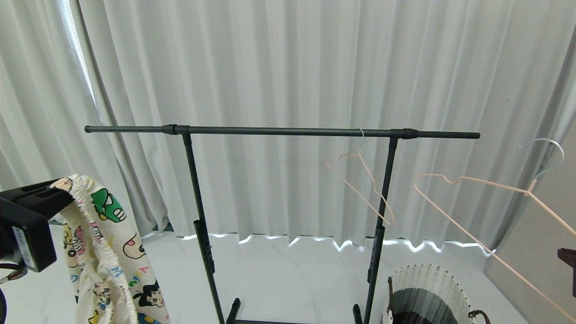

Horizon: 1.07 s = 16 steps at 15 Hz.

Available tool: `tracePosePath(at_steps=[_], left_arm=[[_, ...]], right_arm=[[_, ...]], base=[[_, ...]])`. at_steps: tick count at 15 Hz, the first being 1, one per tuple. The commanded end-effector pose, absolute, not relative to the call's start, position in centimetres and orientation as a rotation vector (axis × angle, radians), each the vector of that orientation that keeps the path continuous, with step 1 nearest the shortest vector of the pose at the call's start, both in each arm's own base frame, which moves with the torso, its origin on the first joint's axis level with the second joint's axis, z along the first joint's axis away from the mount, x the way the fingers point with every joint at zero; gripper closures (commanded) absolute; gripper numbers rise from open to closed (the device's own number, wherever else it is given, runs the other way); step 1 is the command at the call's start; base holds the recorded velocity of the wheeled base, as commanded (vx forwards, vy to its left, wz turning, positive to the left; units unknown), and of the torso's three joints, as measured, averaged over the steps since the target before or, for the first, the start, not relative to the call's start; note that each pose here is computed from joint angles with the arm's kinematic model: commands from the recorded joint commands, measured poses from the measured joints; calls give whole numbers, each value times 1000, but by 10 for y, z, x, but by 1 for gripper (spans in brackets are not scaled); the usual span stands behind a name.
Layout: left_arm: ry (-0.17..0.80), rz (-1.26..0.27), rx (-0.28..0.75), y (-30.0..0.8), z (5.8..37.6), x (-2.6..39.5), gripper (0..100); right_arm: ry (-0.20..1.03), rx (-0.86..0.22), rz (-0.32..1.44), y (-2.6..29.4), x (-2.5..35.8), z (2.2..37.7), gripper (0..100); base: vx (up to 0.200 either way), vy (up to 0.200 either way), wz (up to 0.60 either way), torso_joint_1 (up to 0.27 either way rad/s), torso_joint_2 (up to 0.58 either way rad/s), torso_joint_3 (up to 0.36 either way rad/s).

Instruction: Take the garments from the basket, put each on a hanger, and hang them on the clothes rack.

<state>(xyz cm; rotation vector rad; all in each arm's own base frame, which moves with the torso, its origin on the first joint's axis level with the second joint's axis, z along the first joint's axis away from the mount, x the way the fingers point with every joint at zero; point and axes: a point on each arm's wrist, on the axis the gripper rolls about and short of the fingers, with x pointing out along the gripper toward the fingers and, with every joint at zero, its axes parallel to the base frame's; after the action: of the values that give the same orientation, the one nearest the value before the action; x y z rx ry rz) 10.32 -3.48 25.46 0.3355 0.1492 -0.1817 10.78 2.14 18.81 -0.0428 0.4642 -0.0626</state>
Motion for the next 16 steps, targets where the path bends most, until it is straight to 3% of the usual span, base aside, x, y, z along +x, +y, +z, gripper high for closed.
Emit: tracePosePath(at_steps=[1, 6, 11, 16], left_arm=[[150, -181, 336, -35, 255, 104, 100], [149, -181, 335, -35, 255, 103, 100], [149, -181, 337, -35, 255, 103, 100], [160, -193, 377, -35, 249, 102, 100]], right_arm=[[431, -52, -50, 20, 102, 192, 100], [343, -30, -6, 21, 103, 201, 100], [335, -50, 142, 35, 98, 201, 100], [335, -89, 394, 59, 86, 200, 100]], base=[[0, 200, 0, -12, -7, -7], [0, 200, 0, 10, 2, 0], [0, 200, 0, 6, 5, 6], [0, 0, 0, 0, 0, 0]])
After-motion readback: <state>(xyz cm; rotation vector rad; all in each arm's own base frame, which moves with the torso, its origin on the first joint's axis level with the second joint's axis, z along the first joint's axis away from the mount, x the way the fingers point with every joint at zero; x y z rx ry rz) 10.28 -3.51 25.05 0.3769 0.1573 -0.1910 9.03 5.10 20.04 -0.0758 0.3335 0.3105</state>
